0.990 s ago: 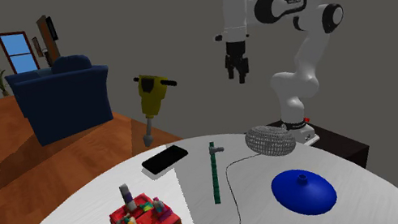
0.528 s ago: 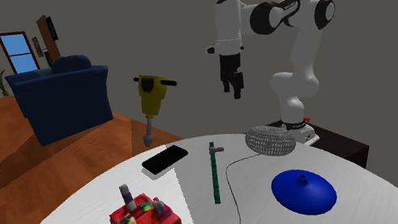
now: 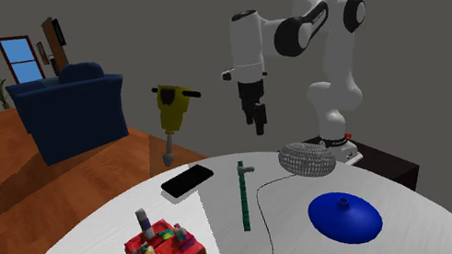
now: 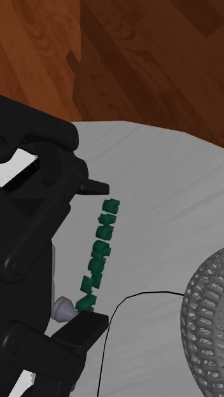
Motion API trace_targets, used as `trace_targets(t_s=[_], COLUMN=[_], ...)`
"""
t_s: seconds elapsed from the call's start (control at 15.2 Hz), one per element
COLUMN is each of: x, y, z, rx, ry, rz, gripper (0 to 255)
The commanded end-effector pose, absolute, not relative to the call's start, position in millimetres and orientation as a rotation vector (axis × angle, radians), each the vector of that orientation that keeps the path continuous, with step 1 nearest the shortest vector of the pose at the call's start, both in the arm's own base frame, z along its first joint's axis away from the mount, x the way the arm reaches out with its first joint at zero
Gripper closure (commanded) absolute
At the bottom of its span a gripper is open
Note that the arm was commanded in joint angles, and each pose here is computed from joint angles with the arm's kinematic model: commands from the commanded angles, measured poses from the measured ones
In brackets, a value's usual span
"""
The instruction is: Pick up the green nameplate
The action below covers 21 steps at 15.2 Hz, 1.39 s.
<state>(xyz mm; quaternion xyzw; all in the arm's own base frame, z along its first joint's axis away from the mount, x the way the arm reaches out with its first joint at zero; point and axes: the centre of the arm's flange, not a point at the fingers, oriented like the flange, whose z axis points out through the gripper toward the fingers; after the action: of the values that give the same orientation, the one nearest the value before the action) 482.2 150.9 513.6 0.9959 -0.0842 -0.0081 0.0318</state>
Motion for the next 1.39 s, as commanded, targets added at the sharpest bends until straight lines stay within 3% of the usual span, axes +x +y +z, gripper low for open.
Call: trace_targets(t_s=[0.0, 0.53, 1.12, 1.19, 1.32], x=[506, 586, 586, 586, 586], y=[166, 219, 219, 219, 220], z=[503, 462, 422, 422, 422], rx=[3.064, 3.049, 3.049, 3.049, 3.049], ry=[-0.282, -0.360, -0.360, -0.360, -0.360], rz=[-0.036, -0.075, -0.075, -0.075, -0.075], gripper=[0, 0, 0, 255, 255])
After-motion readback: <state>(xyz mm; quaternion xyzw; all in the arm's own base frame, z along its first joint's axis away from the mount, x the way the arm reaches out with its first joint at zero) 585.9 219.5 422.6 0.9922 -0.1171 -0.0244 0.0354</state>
